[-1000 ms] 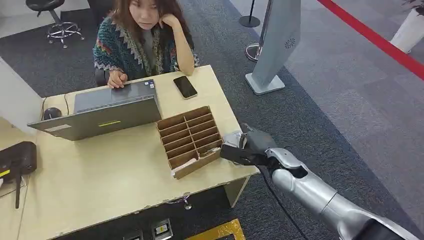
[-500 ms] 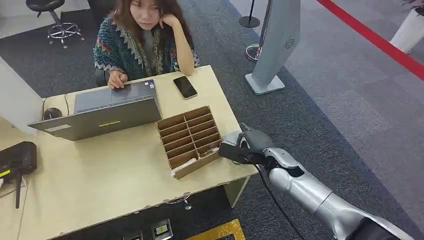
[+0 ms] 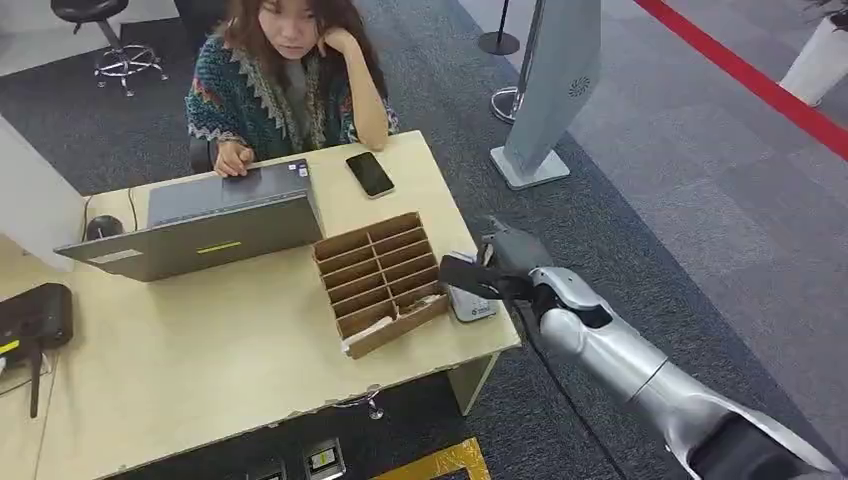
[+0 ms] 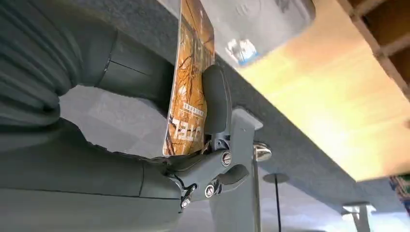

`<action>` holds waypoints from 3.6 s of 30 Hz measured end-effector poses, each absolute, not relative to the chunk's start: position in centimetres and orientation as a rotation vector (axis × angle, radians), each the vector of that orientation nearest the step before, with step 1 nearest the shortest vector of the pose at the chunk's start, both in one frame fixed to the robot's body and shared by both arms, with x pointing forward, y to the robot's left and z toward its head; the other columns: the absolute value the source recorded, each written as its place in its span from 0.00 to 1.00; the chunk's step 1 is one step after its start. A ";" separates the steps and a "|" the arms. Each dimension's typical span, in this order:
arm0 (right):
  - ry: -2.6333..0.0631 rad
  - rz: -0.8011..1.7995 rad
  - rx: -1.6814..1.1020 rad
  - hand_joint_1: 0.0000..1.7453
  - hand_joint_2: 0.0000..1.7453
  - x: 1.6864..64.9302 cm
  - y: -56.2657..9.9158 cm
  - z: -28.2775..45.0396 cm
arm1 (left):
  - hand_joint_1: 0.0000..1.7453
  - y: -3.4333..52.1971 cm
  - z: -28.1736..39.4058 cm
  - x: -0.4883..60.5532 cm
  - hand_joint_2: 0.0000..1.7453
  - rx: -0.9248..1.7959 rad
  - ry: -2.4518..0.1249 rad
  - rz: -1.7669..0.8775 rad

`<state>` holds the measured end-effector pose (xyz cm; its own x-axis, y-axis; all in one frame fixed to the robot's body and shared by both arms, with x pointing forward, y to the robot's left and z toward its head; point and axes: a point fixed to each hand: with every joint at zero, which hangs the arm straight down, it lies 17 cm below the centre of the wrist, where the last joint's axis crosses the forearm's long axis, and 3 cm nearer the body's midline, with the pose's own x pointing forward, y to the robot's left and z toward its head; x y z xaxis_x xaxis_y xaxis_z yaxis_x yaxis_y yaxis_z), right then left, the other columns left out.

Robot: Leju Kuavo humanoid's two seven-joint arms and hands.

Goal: Pass the card to the sensor for recognition and then transmit it.

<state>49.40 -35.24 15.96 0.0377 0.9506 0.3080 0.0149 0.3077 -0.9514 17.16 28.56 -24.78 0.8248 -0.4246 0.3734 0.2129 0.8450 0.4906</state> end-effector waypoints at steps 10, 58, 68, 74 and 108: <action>-1.452 0.948 -1.162 1.00 1.00 54.1 -35.2 28.7 | 0.00 27.6 -24.1 19.5 0.00 0.442 -0.535 -0.415; -1.694 0.951 -1.143 0.00 1.00 63.8 -23.2 36.3 | 0.00 26.4 -23.8 20.4 0.00 0.433 -0.552 -0.464; -1.954 0.726 -0.702 0.00 1.00 57.6 -20.4 34.3 | 0.00 26.8 -24.5 17.9 0.00 0.425 -0.526 -0.422; -2.049 0.648 -0.469 0.00 1.00 51.6 -20.1 32.9 | 0.00 27.1 -24.9 16.4 0.00 0.421 -0.505 -0.393; -1.629 1.210 -0.809 0.00 1.00 43.1 -19.0 19.7 | 0.00 29.6 -25.2 16.1 0.00 0.447 -0.461 -0.369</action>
<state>43.11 -19.00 19.71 -0.3598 0.8879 0.2868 -0.0177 0.3008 -0.9535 16.10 29.55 -25.22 0.8336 -0.4346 0.3408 0.2378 0.8394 0.4887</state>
